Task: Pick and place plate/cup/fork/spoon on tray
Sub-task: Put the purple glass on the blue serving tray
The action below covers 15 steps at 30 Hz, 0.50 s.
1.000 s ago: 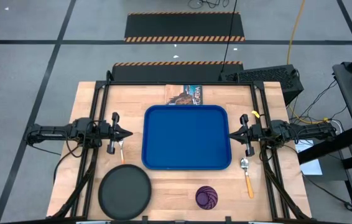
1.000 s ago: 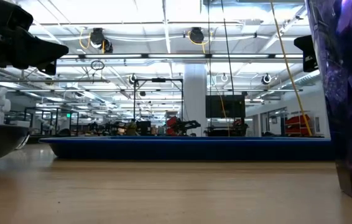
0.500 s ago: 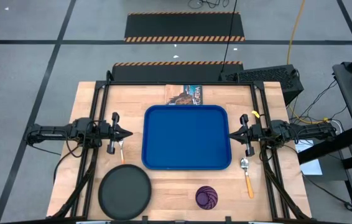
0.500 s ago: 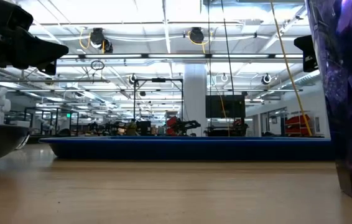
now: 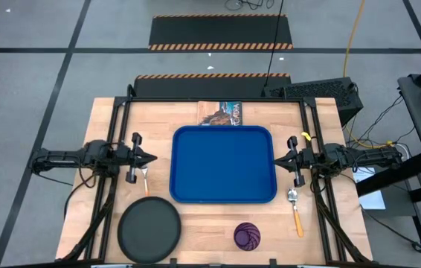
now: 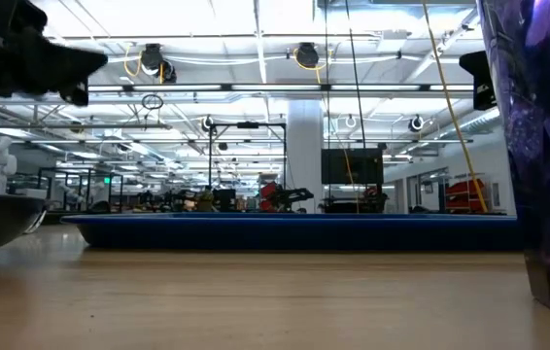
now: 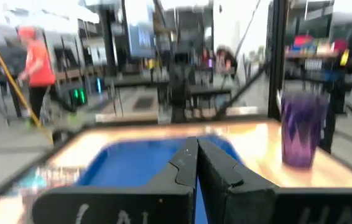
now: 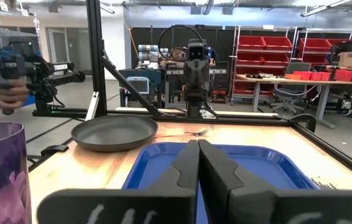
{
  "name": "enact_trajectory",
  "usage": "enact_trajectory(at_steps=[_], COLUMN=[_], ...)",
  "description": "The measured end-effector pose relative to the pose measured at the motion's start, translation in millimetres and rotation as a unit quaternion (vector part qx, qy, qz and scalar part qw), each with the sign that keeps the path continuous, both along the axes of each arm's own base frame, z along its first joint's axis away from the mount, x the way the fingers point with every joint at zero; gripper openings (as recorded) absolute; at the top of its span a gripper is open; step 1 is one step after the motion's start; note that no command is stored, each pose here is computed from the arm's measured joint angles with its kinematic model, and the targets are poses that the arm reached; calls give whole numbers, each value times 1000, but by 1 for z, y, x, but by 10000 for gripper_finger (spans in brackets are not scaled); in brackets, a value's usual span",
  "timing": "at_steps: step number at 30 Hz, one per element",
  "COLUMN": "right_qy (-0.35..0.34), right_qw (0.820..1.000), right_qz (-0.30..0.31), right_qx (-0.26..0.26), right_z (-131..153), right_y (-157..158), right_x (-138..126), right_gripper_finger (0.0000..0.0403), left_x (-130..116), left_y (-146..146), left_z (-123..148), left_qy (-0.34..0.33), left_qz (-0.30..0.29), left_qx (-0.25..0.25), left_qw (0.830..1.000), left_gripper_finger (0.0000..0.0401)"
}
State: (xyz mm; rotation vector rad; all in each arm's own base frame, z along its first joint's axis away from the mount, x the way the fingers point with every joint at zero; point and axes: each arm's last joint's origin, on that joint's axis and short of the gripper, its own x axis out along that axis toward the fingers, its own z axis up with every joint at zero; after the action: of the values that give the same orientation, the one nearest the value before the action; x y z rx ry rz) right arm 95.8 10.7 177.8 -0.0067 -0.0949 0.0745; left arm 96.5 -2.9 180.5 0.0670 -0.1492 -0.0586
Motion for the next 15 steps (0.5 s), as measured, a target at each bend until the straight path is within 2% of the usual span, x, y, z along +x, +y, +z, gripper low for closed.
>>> enact_trajectory(at_steps=[7,15], right_qy=[1,2], right_qw=[1000,1000], right_qz=[1,1], right_qx=[13,28], right_z=[0,0], right_y=[0,0], right_x=[0,0], right_gripper_finger=[0,0], left_x=[-6,-9], left_y=[0,0], left_z=[21,30], left_qy=[-114,-149], left_qz=[0,-6], left_qx=[-2,-13], left_qw=[994,989], left_gripper_finger=[10,10])
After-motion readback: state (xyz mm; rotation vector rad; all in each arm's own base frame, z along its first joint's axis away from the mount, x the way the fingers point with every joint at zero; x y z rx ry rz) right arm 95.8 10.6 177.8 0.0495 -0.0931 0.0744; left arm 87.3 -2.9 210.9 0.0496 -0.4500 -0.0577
